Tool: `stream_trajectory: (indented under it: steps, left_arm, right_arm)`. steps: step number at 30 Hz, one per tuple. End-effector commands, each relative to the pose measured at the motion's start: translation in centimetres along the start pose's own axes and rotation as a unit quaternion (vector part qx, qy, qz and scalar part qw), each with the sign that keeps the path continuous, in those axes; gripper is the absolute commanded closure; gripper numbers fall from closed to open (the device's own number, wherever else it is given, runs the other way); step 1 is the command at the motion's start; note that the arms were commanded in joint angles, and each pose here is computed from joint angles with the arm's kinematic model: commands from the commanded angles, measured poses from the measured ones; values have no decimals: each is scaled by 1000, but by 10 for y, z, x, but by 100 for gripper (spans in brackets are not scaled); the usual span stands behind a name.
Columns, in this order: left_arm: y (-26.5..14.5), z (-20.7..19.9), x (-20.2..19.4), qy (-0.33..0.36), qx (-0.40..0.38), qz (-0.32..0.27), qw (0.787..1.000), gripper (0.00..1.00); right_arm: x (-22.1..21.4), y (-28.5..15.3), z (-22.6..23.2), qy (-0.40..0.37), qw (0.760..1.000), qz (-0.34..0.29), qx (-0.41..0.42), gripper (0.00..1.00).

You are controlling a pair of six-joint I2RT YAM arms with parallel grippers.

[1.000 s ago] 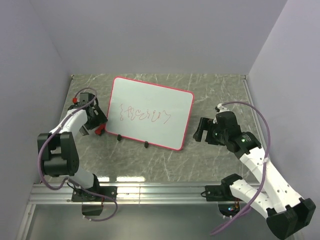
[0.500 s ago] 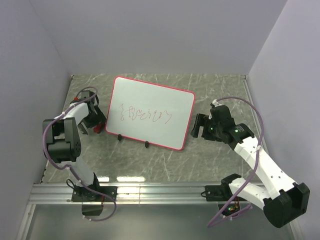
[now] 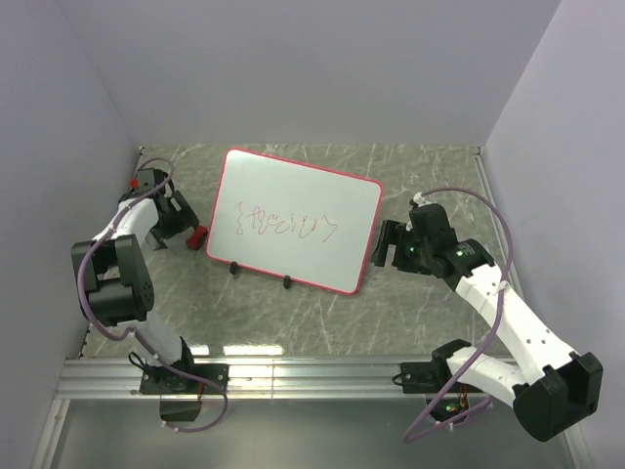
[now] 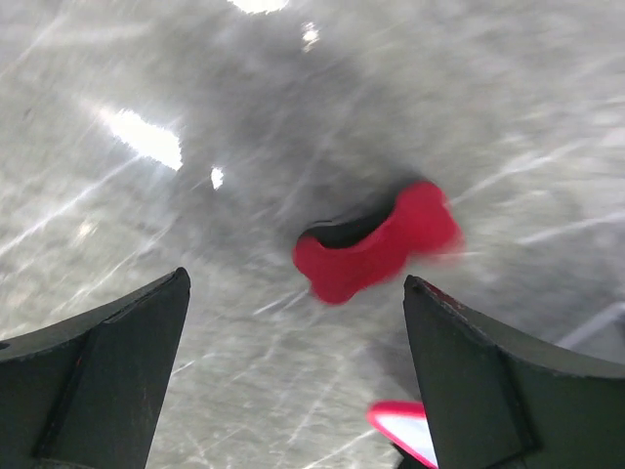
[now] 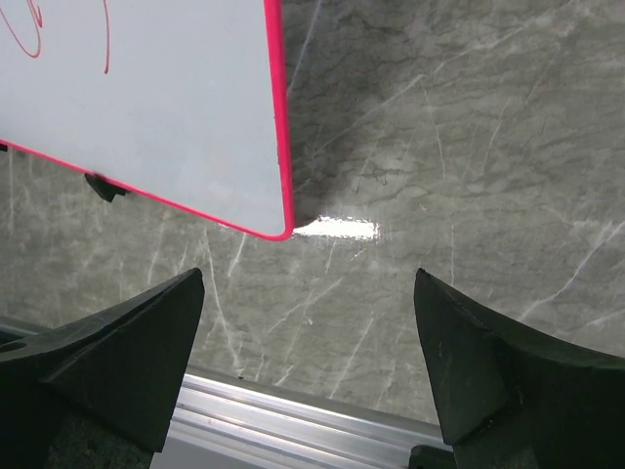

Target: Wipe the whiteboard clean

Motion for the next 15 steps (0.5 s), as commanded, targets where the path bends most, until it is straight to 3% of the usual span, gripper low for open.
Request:
stream_trajectory:
  steps: [1,8,15]
  left_arm:
    - [-21,-20,31,29,-62,-49,996,4]
    - [-15,-31,37,52,-95,-42,993,5]
    - [-1,-52,30,97,-176,-6,980,7]
  right_arm:
    - [18,-8,16,1,999,-32,25,6]
    - [15,-10,12,17,999,-35,19,6]
    - [12,-10,8,25,999,-36,11,7]
Point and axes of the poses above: each gripper's point midway between its finger pads, its own y axis out along the fingers, its own z axis along the line the jaws close on, x = y × z, the point moved 5 cm from there along -y, back along the fingers, and after that the axes turned 4 degrees about y, right-handed, at the moved point
